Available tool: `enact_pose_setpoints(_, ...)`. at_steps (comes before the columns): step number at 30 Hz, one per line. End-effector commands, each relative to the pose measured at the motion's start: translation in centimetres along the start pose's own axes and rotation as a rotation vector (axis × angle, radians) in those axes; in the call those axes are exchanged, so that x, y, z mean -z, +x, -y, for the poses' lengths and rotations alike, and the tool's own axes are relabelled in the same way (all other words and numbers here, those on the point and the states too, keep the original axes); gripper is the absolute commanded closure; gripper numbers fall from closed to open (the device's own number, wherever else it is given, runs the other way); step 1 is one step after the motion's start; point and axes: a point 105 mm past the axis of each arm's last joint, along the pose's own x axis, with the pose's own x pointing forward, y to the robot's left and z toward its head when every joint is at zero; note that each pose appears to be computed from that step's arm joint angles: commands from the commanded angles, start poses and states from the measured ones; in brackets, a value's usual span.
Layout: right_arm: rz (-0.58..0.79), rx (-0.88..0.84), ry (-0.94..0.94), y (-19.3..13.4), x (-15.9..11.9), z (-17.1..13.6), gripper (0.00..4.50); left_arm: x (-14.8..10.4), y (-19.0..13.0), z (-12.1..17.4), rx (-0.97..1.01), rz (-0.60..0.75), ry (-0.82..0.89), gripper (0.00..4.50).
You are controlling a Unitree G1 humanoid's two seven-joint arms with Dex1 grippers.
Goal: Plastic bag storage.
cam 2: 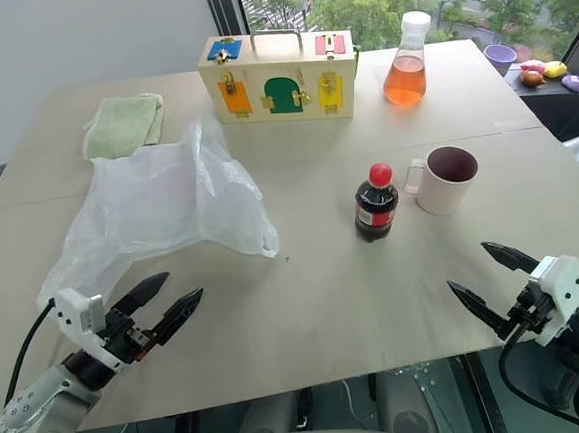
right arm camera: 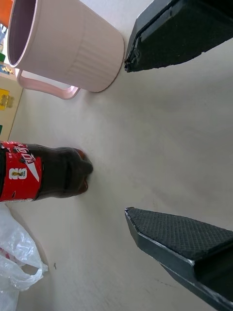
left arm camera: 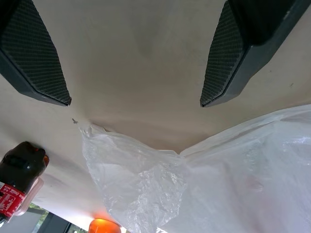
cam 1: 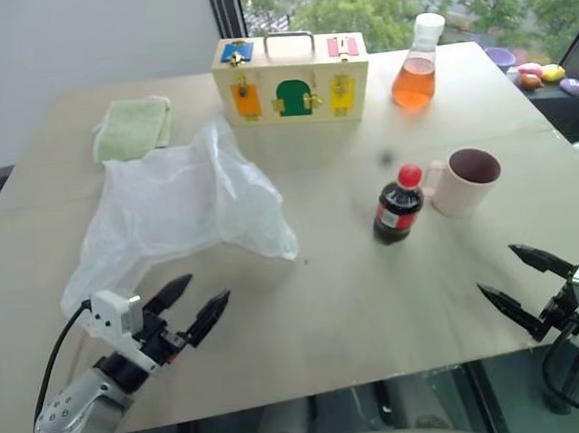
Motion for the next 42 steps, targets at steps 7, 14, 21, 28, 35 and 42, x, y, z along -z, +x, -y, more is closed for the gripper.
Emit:
enact_pose_setpoints(7,0.261,-0.236,-0.106,3.8,-6.8,-5.7,0.01,-3.9,1.9,-2.0,-0.042,0.082,0.197,0.04)
enact_pose_setpoints(14,0.288,-0.546,-0.111,4.8,-9.7,-10.5,0.01,-4.6,1.7,-6.5,-0.224,0.021,0.494,0.04)
enact_pose_setpoints(21,0.276,-0.571,-0.128,4.9,-9.8,-11.0,0.01,-3.0,2.6,-7.9,-0.193,-0.077,0.703,0.04)
enact_pose_setpoints(28,0.263,-0.522,-0.131,4.8,-9.3,-11.0,0.01,-2.4,5.1,-8.5,-0.209,-0.086,0.785,0.04)
enact_pose_setpoints(35,0.261,-0.475,-0.132,4.6,-8.9,-10.9,0.01,-2.7,6.9,-10.1,-0.304,-0.093,0.938,0.04)
enact_pose_setpoints(42,0.249,-0.455,-0.140,4.6,-8.5,-10.5,0.01,-2.8,10.1,-9.5,-0.305,-0.020,0.917,0.04)
